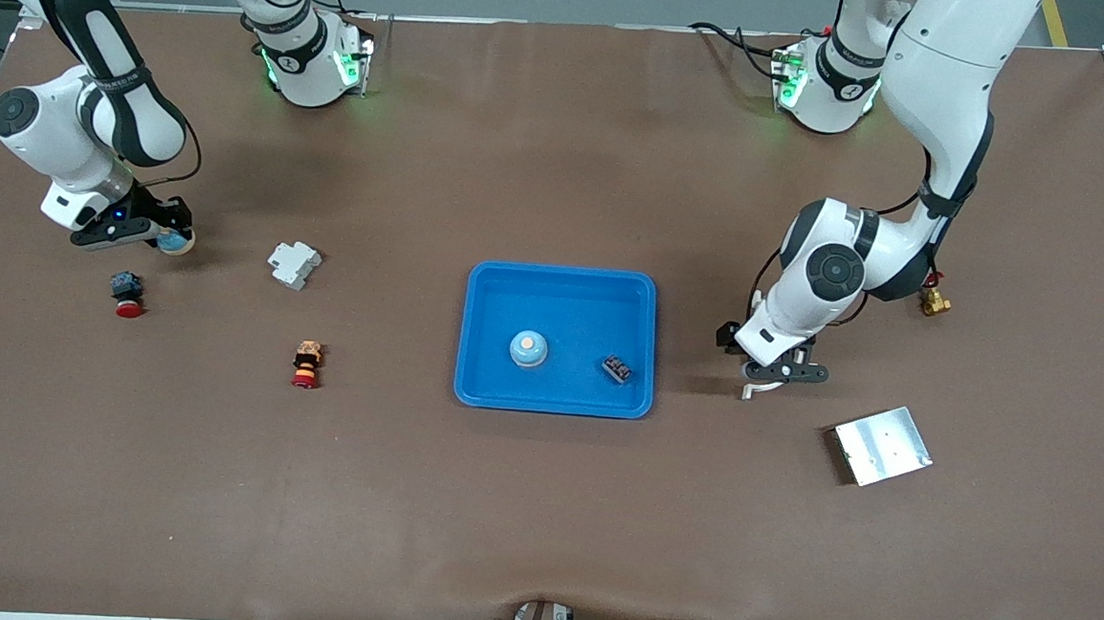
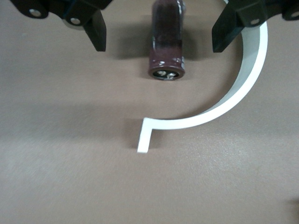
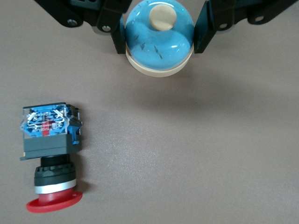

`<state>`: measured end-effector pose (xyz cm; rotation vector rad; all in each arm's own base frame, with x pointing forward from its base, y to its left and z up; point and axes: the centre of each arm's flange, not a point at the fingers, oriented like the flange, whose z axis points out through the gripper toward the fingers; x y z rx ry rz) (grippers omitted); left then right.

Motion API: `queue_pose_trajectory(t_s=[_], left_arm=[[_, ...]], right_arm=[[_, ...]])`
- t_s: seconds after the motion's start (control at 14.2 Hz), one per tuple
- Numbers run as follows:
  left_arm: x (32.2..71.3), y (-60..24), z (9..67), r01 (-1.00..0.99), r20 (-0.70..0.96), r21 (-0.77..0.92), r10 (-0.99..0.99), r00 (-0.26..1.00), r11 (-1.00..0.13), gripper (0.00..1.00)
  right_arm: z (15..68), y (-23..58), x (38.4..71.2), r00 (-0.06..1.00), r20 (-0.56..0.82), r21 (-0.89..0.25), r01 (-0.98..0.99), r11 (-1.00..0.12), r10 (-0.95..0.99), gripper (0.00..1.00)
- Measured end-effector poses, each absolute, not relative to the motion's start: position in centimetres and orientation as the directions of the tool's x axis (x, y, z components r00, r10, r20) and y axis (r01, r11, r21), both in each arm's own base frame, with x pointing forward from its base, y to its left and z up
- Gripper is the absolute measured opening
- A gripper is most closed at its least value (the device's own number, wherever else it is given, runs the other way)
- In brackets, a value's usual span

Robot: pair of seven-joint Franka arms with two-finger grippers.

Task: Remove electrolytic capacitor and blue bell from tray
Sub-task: 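Release the bell with the right gripper while the left gripper returns to tray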

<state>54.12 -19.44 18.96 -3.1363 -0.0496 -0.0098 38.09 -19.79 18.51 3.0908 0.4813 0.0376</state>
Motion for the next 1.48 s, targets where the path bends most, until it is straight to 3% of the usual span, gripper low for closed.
queue_pose_trajectory(t_s=[0.21, 0.42, 0.49, 0.7, 0.98, 1.48], left_arm=[[54.4, -20.8, 21.2, 0.153, 0.018, 0.013, 0.153, 0.988, -0.988, 1.00], [55.2, -23.2, 24.0, 0.357, 0.009, 0.073, 0.358, 0.934, -0.931, 1.00], [55.5, -23.9, 24.7, 0.407, 0.003, 0.082, 0.409, 0.913, -0.910, 1.00], [56.5, -25.5, 26.9, 0.527, -0.023, 0.077, 0.526, 0.850, -0.847, 1.00], [58.5, -28.4, 28.9, 0.630, -0.043, 0.095, 0.629, 0.776, -0.771, 1.00], [62.0, -35.1, 26.8, 0.761, -0.085, 0.142, 0.759, 0.646, -0.633, 1.00]], right_arm=[[18.5, -19.8, 38.1, 0.952, 0.022, 0.017, 0.304, -0.953, 0.304, 0.67], [18.5, -19.8, 38.1, 0.952, 0.022, 0.017, 0.304, -0.953, 0.304, 0.95], [18.6, -19.8, 38.2, 0.952, 0.022, 0.016, 0.304, -0.952, 0.305, 1.00], [19.5, -19.6, 38.9, 0.951, 0.003, -0.012, 0.309, -0.951, 0.309, 1.00], [23.9, -15.5, 42.3, 0.966, -0.010, -0.040, 0.257, -0.965, 0.258, 1.00], [30.5, -4.9, 48.6, 0.988, -0.042, -0.055, 0.147, -0.988, 0.149, 1.00]])
